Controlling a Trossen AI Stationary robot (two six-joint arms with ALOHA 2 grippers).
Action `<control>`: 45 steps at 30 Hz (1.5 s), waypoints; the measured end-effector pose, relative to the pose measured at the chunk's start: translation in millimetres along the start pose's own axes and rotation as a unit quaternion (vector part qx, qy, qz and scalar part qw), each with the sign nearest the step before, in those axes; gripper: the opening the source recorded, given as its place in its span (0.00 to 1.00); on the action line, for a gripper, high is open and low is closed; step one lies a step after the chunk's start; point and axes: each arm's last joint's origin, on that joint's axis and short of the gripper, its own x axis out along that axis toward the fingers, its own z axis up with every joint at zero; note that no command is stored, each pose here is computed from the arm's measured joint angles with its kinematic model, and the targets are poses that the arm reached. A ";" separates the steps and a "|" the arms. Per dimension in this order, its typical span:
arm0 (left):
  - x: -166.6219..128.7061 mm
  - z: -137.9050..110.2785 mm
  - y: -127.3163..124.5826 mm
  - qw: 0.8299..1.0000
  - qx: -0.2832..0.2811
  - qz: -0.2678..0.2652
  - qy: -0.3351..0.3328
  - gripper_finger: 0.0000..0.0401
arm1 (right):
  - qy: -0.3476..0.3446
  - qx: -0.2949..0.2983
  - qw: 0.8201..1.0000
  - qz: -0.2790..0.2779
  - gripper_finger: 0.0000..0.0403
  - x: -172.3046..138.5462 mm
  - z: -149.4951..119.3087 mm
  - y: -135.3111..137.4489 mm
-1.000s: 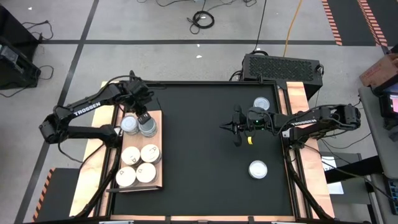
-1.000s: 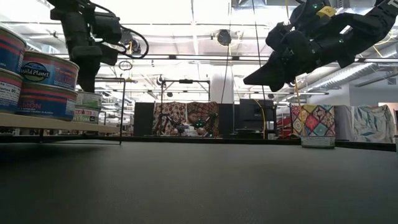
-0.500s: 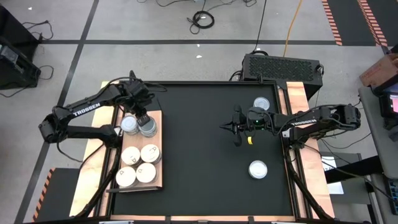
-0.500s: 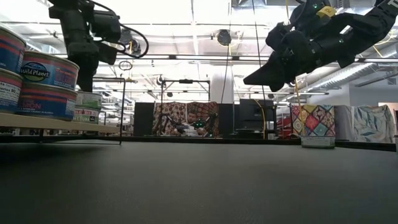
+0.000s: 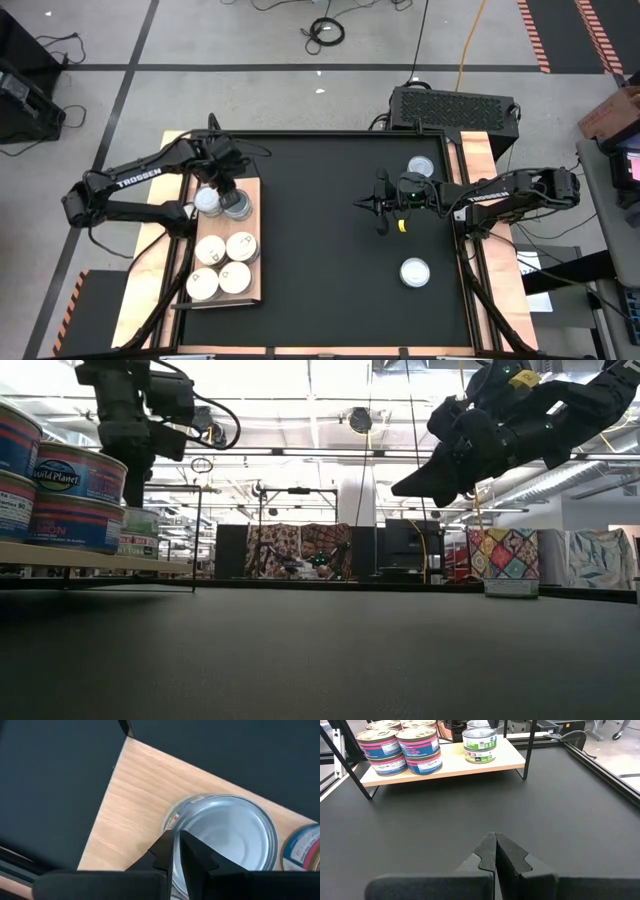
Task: Stack canned seafood by type on shelf
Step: Stack the green tuna can on top of the green tuna can on the shelf, then move the top green tuna can to the center of the table
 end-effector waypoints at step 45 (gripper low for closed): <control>-31.2 19.0 -15.6 0.996 0.029 -0.046 -0.068 0.08 | -0.002 0.002 1.000 0.002 0.00 0.0 0.5 0.2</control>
